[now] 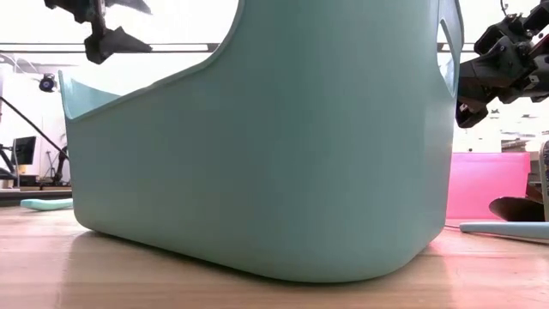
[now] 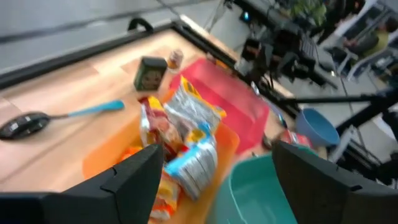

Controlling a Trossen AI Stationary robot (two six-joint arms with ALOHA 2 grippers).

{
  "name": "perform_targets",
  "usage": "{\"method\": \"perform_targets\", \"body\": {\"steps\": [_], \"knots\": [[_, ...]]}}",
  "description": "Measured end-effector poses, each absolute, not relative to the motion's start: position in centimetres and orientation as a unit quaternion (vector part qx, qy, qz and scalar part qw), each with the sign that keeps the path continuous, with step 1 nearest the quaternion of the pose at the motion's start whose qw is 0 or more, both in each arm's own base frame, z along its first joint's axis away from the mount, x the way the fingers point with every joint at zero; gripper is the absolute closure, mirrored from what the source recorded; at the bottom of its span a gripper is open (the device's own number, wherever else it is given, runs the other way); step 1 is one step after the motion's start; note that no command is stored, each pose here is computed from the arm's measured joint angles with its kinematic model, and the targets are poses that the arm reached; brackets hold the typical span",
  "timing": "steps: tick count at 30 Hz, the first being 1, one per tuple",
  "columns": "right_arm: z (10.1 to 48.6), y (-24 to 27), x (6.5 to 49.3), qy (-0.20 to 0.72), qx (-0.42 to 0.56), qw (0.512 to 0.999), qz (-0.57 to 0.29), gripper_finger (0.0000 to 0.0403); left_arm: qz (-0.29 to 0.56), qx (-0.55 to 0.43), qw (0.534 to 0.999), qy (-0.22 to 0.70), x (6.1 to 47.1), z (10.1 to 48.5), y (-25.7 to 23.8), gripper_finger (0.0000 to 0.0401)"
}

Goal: Pick & Place Food Item
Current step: Put the white seasoning bottle into the green bin

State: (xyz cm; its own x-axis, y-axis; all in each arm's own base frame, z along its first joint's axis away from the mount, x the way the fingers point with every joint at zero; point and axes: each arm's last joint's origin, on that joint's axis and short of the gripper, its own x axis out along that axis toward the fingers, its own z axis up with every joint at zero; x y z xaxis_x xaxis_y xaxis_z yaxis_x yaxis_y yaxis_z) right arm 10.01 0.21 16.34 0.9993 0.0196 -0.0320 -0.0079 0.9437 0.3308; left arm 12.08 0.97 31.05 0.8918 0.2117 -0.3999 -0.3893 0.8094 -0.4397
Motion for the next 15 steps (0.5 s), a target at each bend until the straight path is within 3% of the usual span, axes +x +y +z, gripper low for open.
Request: {"method": "perform_targets", "body": {"steps": [15], "knots": [[16.3,0.2,10.0,0.017,0.168,0.986,0.007,0.0296,0.201,-0.314,0.907,0.196,15.0,32.2,-4.1,0.0116]]}}
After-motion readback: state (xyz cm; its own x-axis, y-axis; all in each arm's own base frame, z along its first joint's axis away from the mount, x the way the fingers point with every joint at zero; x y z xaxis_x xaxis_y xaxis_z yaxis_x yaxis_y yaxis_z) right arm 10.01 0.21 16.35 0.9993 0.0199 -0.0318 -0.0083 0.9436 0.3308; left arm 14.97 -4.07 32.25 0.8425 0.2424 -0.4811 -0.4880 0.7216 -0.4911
